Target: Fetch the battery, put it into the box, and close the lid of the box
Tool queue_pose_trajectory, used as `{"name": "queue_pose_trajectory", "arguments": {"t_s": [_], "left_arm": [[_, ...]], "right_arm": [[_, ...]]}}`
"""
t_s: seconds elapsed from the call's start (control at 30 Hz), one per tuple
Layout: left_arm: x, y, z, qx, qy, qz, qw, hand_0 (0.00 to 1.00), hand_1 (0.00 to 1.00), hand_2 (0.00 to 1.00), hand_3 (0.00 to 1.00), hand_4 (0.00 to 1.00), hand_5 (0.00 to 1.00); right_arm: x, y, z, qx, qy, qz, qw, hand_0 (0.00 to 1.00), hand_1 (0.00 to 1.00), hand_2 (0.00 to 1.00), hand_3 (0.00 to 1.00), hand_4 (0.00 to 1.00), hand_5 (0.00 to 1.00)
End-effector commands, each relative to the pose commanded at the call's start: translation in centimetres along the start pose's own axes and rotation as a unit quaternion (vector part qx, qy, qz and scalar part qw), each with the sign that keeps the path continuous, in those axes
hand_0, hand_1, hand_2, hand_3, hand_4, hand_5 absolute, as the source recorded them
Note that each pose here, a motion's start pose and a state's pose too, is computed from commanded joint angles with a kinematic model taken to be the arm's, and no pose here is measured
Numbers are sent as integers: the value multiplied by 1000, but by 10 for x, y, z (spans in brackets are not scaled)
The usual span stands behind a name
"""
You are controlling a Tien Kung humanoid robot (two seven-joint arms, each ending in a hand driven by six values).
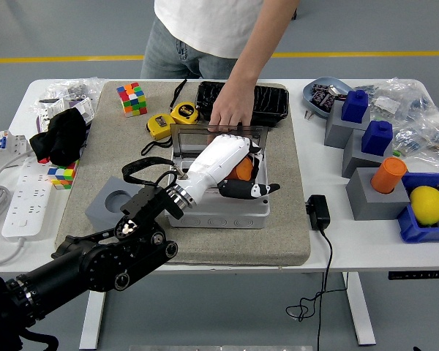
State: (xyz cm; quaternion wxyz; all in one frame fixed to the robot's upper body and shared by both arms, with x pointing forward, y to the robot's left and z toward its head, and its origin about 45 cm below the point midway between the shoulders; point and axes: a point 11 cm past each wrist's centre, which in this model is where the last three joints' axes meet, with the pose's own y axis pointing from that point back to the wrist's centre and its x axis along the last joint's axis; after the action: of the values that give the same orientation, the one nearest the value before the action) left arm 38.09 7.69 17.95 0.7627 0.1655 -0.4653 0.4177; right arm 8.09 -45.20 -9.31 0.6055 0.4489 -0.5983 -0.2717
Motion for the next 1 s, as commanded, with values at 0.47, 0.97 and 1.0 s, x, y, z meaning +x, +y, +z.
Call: {"name": "queue_pose_trajectory", "arguments": {"t_s": [0.47,0.97,1.0], "left_arm": [[-5,2,1,-5,17,-7,1000,47,2,7,7,974,998],[-5,3,-4,1,21,-11,1000,57,2,32,58,971,998],[-5,4,-4,2,21,-12,1000,57,2,32,58,971,998]], "right_arm": [[-1,0,-1,1,-1,0,1000,753,698,716,752,998,984],[0,0,-2,2,-2,0,1000,753,698,716,752,998,983],[0,0,-2,2,-2,0,1000,753,698,716,752,998,983]]}}
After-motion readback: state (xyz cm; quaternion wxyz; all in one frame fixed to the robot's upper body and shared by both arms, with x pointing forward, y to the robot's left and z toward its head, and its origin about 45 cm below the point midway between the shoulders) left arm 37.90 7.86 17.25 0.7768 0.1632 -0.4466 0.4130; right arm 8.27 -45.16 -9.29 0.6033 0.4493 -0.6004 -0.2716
